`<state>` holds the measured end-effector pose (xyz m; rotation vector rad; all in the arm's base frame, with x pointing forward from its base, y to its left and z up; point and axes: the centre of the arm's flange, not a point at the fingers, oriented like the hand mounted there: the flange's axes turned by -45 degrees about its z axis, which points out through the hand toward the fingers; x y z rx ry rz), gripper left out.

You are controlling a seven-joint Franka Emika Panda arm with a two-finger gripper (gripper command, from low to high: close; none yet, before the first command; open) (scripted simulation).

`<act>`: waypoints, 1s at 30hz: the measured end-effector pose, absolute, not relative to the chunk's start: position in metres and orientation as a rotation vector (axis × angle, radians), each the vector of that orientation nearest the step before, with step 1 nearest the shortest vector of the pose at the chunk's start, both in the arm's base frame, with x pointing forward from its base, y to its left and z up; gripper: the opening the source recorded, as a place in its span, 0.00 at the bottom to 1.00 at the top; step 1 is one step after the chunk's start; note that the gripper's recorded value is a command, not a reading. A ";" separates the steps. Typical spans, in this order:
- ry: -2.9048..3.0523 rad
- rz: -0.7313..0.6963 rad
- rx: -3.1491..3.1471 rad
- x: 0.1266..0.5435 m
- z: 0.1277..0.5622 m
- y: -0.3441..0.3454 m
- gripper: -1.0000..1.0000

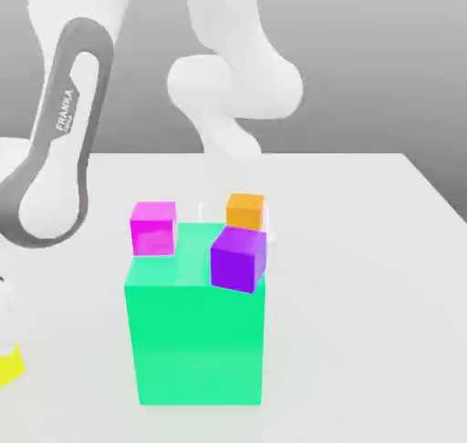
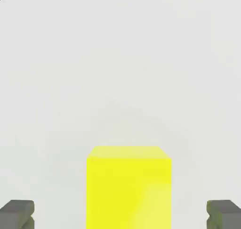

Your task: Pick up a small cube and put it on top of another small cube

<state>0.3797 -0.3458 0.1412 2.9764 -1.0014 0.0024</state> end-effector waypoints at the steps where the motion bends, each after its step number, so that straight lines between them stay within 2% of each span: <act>1: -1.003 0.001 2.976 0.379 0.133 -0.346 0.00; 7: -1.004 0.000 2.977 0.379 0.129 -0.345 0.00; 13: -1.003 0.003 2.990 0.384 0.194 -0.338 0.00; 22: -0.852 0.003 3.174 0.460 0.308 -0.182 0.00; 30: -0.725 -0.019 3.152 0.449 0.411 -0.055 0.00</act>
